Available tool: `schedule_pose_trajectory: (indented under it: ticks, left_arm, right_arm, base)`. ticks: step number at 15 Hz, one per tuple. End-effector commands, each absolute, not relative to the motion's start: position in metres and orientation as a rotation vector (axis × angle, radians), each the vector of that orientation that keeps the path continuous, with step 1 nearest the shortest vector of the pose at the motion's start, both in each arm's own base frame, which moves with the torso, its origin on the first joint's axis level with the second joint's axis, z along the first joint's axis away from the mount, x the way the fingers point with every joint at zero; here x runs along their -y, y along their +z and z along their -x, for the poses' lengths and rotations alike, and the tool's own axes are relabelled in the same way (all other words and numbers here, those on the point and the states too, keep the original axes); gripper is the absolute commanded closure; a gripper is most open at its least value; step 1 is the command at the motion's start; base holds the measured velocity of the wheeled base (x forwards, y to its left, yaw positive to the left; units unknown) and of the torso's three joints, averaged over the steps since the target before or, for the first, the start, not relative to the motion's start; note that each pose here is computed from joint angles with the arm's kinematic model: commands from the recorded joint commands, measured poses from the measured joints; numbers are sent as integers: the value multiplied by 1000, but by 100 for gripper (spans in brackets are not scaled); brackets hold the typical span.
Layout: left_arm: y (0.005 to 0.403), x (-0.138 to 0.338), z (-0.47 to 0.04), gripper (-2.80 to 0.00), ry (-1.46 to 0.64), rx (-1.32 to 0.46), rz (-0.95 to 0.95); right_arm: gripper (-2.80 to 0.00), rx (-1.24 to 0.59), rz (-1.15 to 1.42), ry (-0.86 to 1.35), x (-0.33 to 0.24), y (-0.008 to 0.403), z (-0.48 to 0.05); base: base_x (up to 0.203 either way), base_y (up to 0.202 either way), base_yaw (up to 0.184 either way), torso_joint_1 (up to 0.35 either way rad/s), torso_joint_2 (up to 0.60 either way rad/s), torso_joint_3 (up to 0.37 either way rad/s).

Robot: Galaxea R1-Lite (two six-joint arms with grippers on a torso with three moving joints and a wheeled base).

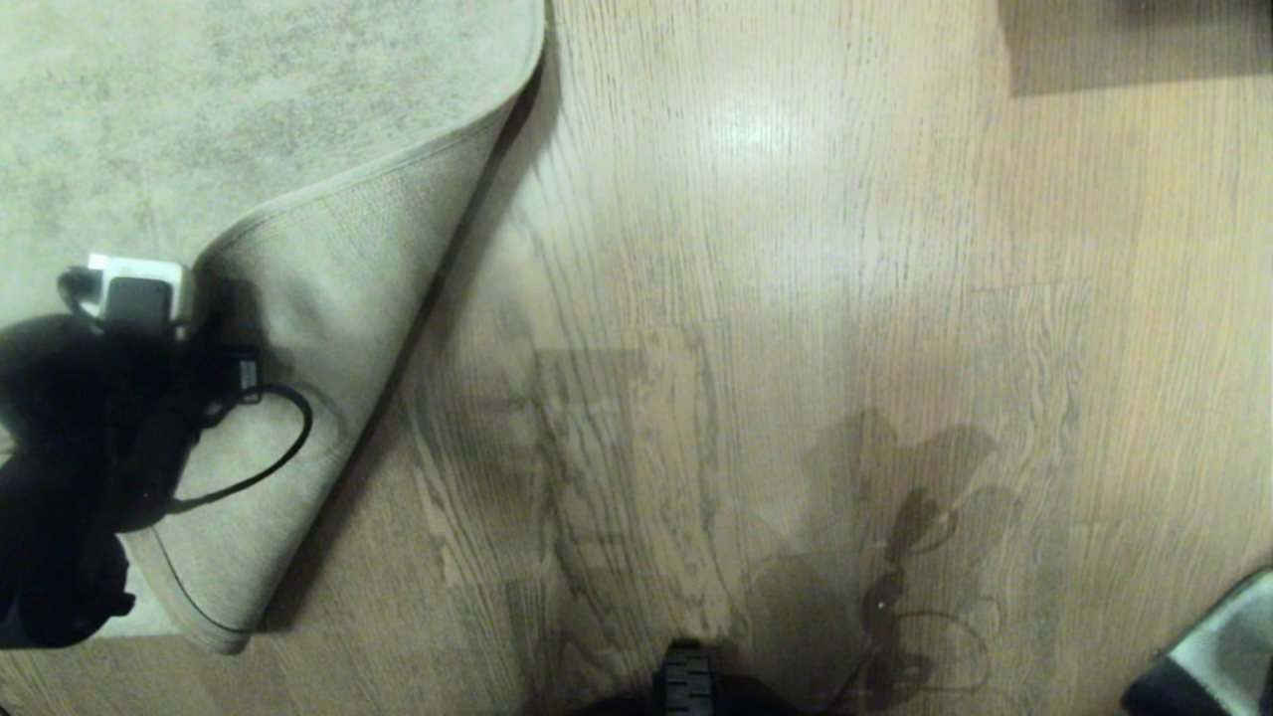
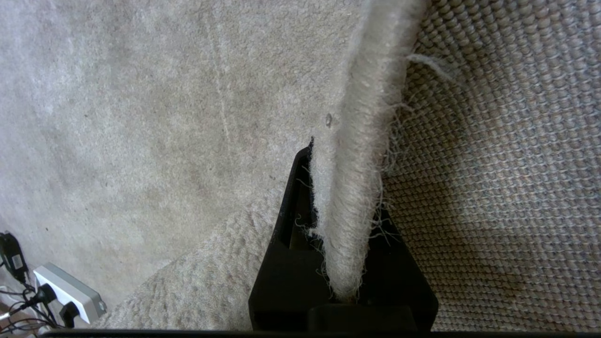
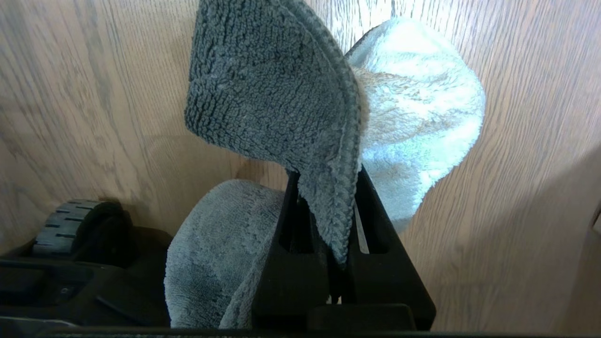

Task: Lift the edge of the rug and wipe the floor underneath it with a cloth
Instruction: Lift up the carpet, then wipe the floor under the carpet with a rag

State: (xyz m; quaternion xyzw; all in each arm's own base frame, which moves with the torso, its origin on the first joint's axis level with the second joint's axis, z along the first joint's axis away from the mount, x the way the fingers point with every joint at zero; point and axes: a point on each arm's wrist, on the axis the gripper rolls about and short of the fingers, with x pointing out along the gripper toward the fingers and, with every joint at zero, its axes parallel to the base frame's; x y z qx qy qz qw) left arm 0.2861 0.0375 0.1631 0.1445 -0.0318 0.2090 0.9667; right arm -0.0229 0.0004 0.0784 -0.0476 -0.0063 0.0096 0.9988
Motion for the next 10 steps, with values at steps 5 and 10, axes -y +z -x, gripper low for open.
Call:
schedule_pose_trajectory:
  ticks: [5,10]
  left_arm:
    - [163,-36,-287,0,419,66,-307]
    - [162,-35,-287,0,417,64,-309]
  right_arm:
    - [0,-69,71,215,-5,136,4]
    - [0,-170,131,454,-10,172,-52]
  base:
    - [0,0,0,0,0,0]
    - [0,0,0,0,0,0]
